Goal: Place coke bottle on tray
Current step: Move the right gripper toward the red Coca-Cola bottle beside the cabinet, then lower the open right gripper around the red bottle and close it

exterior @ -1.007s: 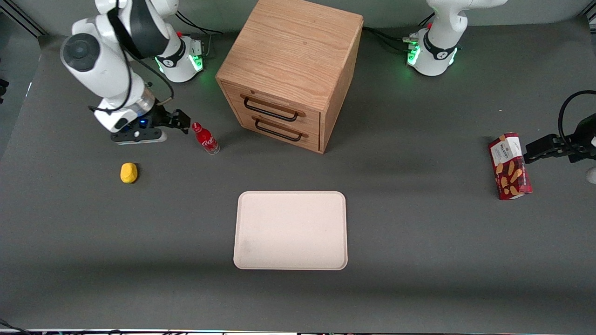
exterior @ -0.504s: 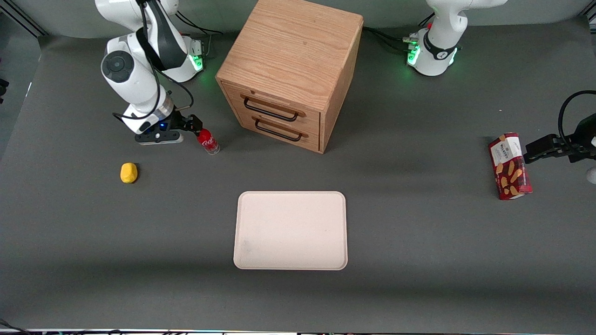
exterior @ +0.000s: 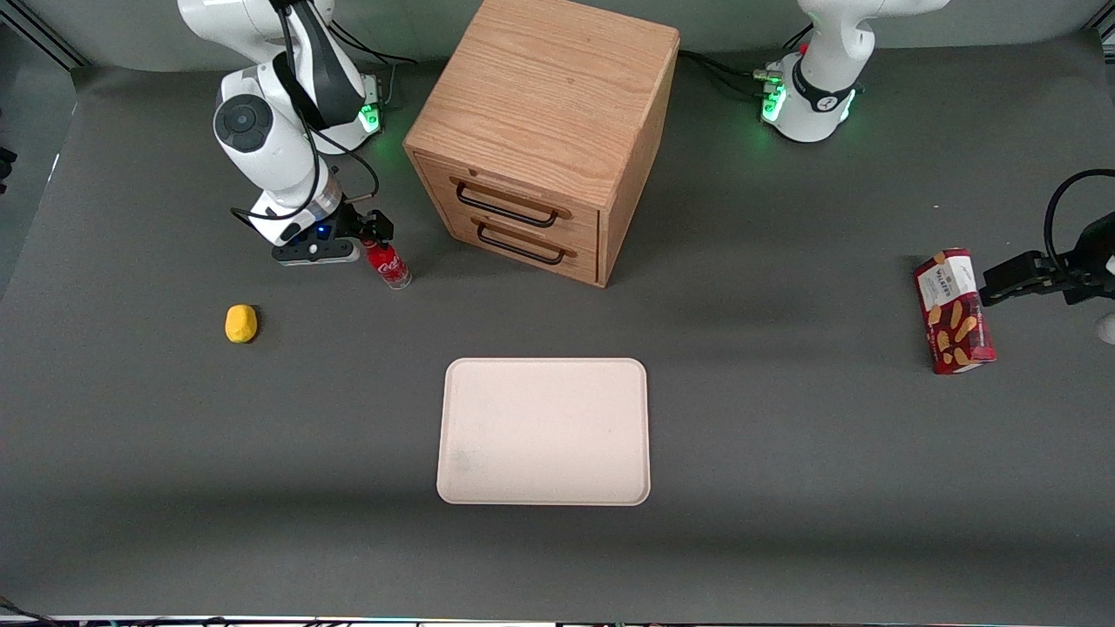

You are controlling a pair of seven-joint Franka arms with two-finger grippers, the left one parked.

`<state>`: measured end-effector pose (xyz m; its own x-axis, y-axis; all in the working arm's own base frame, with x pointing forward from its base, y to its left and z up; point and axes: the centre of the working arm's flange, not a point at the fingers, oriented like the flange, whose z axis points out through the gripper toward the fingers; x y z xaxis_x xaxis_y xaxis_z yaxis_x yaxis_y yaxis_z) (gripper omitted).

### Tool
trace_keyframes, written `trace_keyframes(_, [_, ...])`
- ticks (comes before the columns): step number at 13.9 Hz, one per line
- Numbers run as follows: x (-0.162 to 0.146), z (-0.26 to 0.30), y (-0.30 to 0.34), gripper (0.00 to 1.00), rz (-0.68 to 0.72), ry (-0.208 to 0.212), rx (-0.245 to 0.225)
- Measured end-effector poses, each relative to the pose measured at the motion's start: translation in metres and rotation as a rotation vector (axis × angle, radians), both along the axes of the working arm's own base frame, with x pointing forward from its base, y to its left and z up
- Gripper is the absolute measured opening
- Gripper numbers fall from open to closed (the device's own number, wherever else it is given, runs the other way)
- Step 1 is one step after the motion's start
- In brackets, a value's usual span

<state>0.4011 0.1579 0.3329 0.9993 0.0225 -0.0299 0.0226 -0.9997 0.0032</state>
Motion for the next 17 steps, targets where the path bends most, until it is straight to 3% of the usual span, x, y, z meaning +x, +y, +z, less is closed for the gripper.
trace_keyframes(9, [-0.001,-0.012,-0.001,1.00,-0.002,0.029,-0.002])
trace_keyframes(13, [-0.001,-0.018,-0.001,0.94,-0.002,0.043,-0.003])
trace_keyframes(17, [-0.002,-0.023,0.002,0.93,-0.032,0.063,0.026])
